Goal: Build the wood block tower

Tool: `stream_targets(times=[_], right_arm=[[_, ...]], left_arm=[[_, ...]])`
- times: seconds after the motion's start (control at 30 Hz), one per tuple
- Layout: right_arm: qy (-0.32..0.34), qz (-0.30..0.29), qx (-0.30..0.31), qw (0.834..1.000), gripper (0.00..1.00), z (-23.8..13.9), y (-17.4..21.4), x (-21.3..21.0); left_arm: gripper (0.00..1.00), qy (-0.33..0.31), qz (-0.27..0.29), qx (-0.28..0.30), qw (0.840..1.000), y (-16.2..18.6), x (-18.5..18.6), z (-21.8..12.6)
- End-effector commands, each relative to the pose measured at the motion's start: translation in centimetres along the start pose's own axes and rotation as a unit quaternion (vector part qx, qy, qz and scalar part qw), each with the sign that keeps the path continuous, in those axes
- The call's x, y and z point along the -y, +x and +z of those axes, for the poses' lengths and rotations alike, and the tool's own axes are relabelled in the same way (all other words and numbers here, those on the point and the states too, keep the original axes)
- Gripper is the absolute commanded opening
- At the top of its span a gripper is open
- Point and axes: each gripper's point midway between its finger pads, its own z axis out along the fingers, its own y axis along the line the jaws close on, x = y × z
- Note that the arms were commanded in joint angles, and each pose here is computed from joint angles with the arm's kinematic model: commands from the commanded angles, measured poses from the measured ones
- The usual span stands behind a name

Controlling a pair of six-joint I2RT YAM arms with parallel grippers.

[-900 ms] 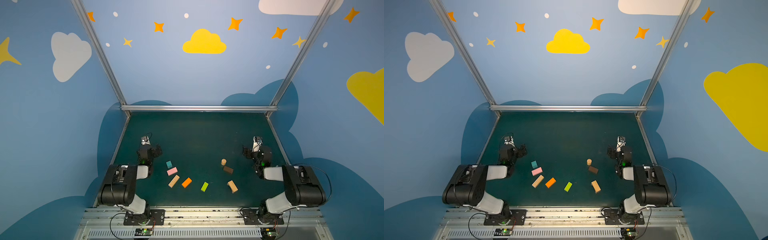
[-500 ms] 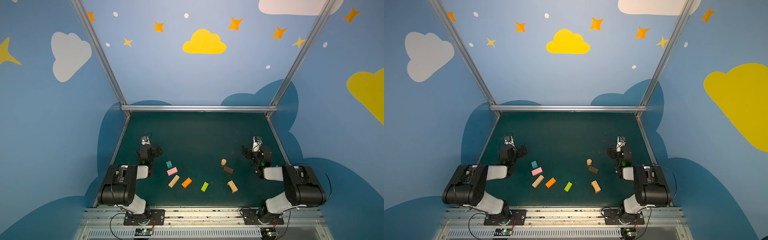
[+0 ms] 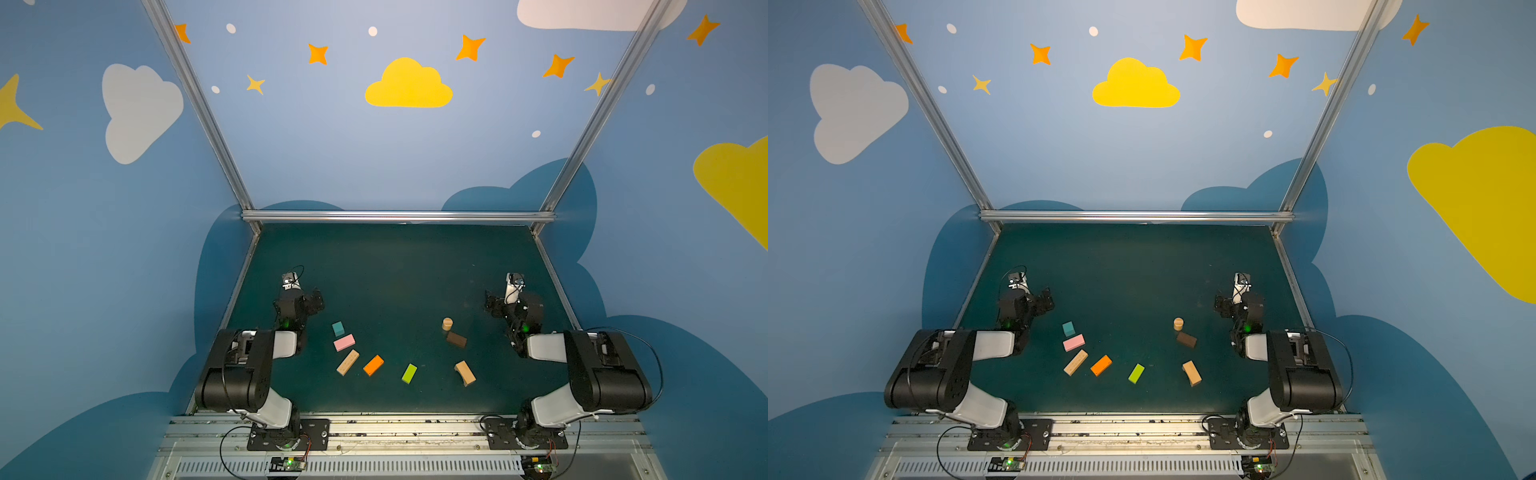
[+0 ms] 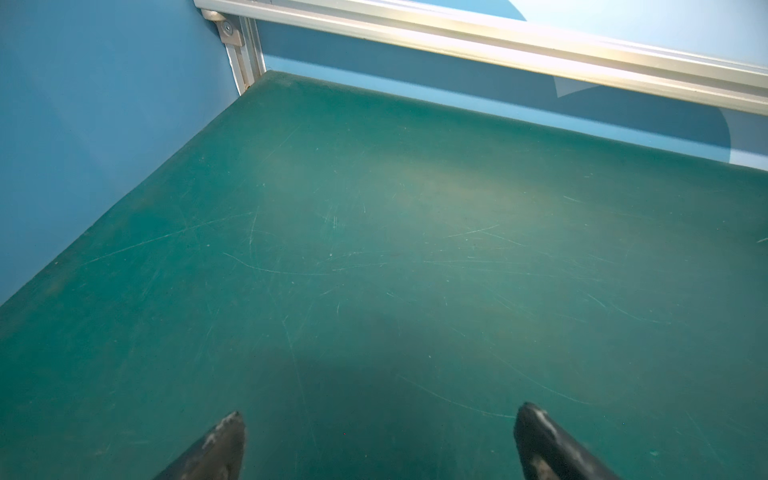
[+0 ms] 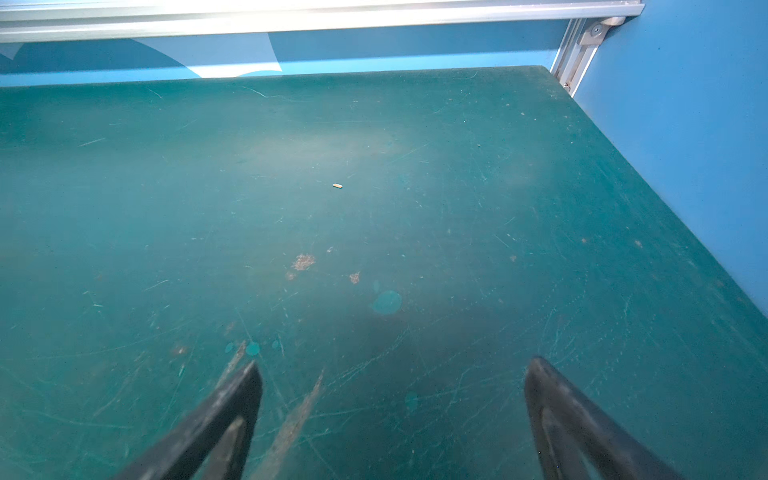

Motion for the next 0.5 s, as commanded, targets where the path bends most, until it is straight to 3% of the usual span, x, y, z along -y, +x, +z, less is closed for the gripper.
stream_targets(times=[0.0, 0.47], right_arm=[[0.003, 0.005, 0.011, 1.0, 0.97, 0.12, -1.03, 0.03], [0.003, 0.004, 0.011, 1.0, 0.97, 0.13, -1.05, 0.01]], left_arm=[[1.0, 0.004, 0.003, 0.009, 1.0, -0.79, 0.12, -0.11], [1.0, 0.004, 0.002, 0.009, 1.0, -0.82, 0.12, -0.11]])
